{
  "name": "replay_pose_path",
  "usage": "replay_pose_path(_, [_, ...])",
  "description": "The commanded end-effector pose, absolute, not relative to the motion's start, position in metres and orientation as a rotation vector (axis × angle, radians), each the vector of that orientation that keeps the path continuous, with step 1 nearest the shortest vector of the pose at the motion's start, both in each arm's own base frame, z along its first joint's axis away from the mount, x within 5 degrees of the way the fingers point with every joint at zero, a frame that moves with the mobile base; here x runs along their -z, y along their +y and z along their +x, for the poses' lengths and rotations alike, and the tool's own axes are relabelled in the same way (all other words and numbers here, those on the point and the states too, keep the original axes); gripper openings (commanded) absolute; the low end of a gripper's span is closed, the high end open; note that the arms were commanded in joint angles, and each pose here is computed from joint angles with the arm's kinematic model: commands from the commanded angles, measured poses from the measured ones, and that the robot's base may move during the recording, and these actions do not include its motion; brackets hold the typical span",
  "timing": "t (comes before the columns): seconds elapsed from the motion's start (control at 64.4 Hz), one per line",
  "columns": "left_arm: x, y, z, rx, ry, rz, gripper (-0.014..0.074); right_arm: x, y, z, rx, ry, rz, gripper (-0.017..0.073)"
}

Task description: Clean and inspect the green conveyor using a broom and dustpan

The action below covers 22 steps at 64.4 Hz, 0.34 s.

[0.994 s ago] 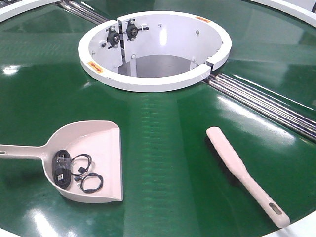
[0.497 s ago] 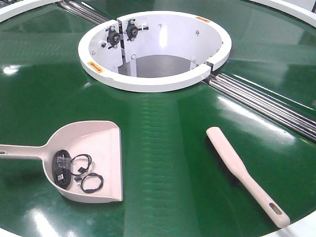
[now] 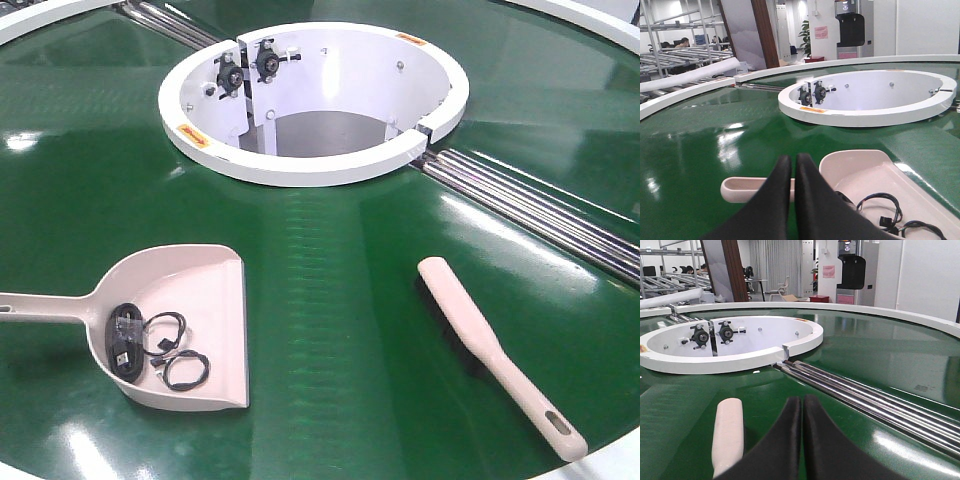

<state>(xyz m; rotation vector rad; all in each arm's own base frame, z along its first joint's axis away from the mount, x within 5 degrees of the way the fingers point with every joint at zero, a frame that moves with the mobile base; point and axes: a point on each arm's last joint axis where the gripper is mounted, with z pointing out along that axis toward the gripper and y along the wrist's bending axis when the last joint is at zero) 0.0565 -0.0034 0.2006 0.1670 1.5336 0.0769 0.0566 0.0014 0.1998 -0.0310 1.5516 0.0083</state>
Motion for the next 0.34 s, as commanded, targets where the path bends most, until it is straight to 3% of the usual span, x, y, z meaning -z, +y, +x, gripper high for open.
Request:
replay_pose_path(0.0, [-0.2045, -0.0033, 0.0555, -0.074, 1.46, 0.154, -0.0006, -0.2061, 0.0016, 0.0555, -0.007, 1.467, -0.034, -0.0008])
replay_pose_path(0.326, [-0.2045, -0.0033, 0.0555, -0.074, 1.46, 0.154, -0.0006, -0.2061, 0.0016, 0.0555, -0.007, 1.467, -0.034, -0.0008])
